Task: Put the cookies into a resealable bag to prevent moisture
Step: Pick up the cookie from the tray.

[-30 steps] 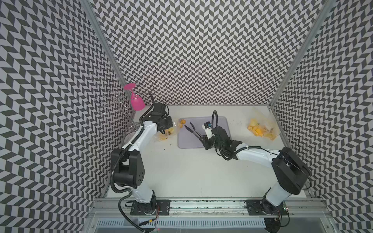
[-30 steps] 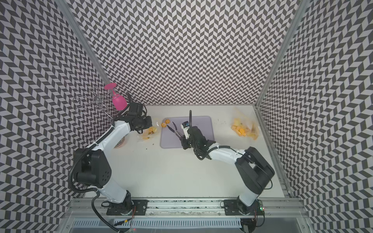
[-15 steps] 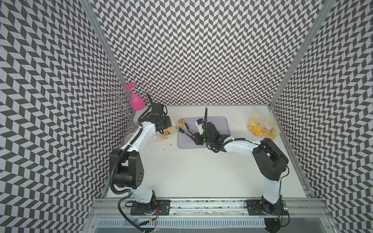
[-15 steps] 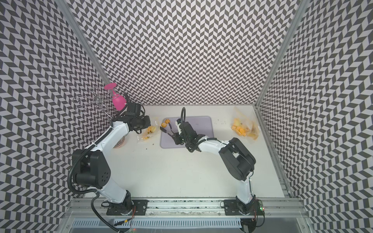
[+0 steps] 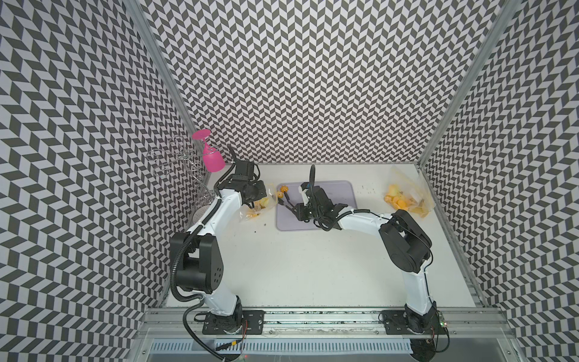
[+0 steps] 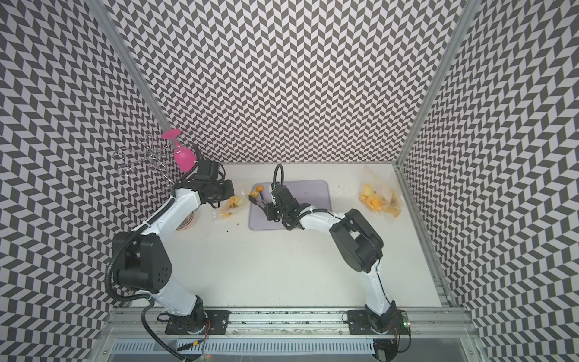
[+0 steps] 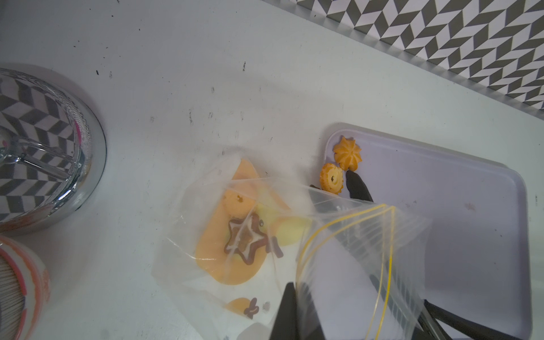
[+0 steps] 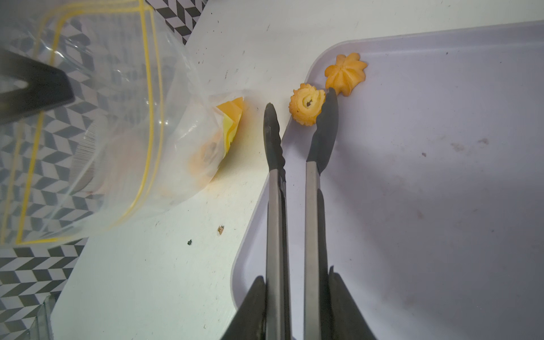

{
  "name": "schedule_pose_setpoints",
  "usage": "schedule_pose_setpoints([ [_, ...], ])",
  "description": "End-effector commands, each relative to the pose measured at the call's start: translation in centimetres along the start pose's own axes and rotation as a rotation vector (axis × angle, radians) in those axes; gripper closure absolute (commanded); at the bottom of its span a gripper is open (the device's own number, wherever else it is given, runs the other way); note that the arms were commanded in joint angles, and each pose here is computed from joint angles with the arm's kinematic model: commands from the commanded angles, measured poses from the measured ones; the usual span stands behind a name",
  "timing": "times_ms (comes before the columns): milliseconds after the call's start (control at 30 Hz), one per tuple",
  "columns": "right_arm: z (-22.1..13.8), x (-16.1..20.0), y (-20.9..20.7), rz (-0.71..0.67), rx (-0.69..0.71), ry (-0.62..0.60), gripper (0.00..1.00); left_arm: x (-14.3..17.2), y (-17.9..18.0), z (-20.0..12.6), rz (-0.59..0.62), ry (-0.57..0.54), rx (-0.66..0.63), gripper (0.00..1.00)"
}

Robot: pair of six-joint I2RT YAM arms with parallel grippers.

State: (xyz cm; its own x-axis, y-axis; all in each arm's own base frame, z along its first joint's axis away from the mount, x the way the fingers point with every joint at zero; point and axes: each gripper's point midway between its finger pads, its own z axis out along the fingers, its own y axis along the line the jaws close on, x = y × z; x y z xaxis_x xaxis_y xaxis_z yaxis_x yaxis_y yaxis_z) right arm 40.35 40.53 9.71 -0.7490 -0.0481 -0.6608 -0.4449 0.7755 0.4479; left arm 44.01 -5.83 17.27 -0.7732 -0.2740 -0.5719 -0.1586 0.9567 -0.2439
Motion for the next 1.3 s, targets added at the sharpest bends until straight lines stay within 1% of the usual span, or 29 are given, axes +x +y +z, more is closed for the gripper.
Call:
schedule_pose_setpoints([
  [0, 0.5, -1.3, 0.6, 0.004, -0.011, -0.035, 0.69, -0.7, 0.0, -0.7, -0.013, -0.032, 0.015, 1.00],
  [100, 0.9, -1.1, 0.4, 0.008, -0.004, -0.028, 0.71, -0.7, 0.0, -0.6, -0.013, -0.030, 0.017, 1.00],
  [267, 0.7, -1.2, 0.2, 0.020, 0.013, -0.043, 0.79, -0.7, 0.0, -0.7, -0.011, -0.031, 0.016, 1.00],
  [500, -1.1, -1.8, -0.3, 0.036, 0.032, -0.101, 0.83, -0.7, 0.0, -0.7, -0.009, -0.032, 0.014, 1.00],
  [700, -3.7, -2.0, -0.8, 0.044, 0.028, -0.155, 0.85, -0.7, -0.1, -0.6, -0.006, -0.032, 0.018, 1.00],
  [867, -6.1, -2.0, -1.1, 0.033, 0.036, -0.198, 0.86, -0.4, -0.6, -0.4, 0.011, -0.016, 0.045, 1.00],
  [1000, -8.6, -2.1, -1.0, 0.015, 0.025, -0.240, 0.87, 0.0, -2.1, -0.2, 0.052, -0.001, 0.089, 1.00],
  [1167, -11.7, -2.2, -1.7, -0.012, 0.065, -0.291, 0.88, 1.3, -4.2, 0.5, 0.105, 0.033, 0.121, 1.00],
  [1267, -14.3, -2.6, -1.4, -0.071, 0.070, -0.337, 0.88, 2.0, -4.9, 1.0, 0.120, 0.058, 0.133, 1.00],
])
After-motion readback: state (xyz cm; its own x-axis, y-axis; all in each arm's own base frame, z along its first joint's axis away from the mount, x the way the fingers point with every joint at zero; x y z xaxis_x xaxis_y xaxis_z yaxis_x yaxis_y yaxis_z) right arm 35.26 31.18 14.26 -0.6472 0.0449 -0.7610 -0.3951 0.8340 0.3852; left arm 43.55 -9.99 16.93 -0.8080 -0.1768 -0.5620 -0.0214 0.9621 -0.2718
